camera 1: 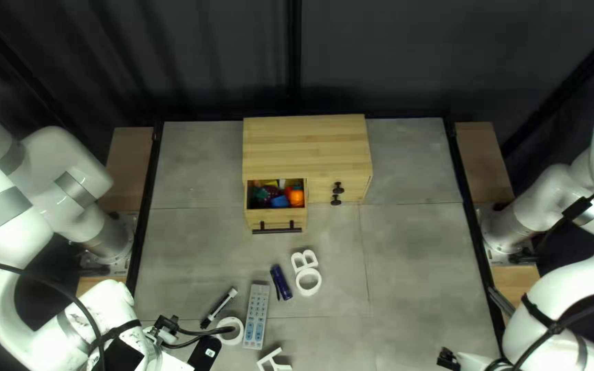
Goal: Open drawers and place objects into drawer and close
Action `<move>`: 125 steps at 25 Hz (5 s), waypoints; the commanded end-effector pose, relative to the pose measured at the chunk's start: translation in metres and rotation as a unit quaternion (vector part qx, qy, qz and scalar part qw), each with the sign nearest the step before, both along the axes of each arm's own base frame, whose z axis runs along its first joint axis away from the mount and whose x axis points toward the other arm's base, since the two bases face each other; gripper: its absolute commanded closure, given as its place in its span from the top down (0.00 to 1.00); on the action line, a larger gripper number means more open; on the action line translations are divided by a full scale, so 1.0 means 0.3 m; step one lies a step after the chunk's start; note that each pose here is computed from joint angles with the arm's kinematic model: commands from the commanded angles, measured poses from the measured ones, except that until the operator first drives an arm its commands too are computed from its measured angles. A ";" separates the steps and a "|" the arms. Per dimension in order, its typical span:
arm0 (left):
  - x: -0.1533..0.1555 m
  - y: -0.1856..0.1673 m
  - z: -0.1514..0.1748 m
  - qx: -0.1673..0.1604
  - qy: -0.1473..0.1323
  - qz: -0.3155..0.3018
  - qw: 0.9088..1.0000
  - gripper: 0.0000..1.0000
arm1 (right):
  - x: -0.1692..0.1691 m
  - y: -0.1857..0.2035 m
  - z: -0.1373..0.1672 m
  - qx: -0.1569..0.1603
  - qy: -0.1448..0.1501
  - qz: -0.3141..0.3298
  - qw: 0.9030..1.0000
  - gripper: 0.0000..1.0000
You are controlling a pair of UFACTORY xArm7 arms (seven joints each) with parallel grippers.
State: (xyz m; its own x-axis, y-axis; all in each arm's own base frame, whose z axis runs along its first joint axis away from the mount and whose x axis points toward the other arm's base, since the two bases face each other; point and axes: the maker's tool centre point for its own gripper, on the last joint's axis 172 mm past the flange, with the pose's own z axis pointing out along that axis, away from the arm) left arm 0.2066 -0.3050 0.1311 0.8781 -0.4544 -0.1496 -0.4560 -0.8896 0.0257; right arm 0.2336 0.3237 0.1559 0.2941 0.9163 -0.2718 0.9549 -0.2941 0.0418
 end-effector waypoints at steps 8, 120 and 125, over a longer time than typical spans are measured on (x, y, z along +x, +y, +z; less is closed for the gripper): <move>0.000 0.000 0.000 0.000 0.000 0.000 1.000 1.00 | 0.004 -0.003 -0.013 0.000 -0.014 -0.021 1.000 1.00; 0.463 0.584 0.320 0.187 0.085 -0.585 0.784 1.00 | 0.004 -0.003 -0.013 0.000 -0.014 -0.021 1.000 1.00; 0.544 0.607 0.276 0.197 0.072 -0.585 0.784 1.00 | 0.004 -0.003 -0.013 0.000 -0.014 -0.021 1.000 1.00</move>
State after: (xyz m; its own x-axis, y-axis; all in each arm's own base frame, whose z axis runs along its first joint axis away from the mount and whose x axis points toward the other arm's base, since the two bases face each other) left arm 0.3575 -0.1275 0.2214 -0.1534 -0.8293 -0.5373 -0.9827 0.1853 -0.0054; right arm 0.2348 0.3226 0.1521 0.3400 0.9031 -0.2622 0.9400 -0.3343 0.0675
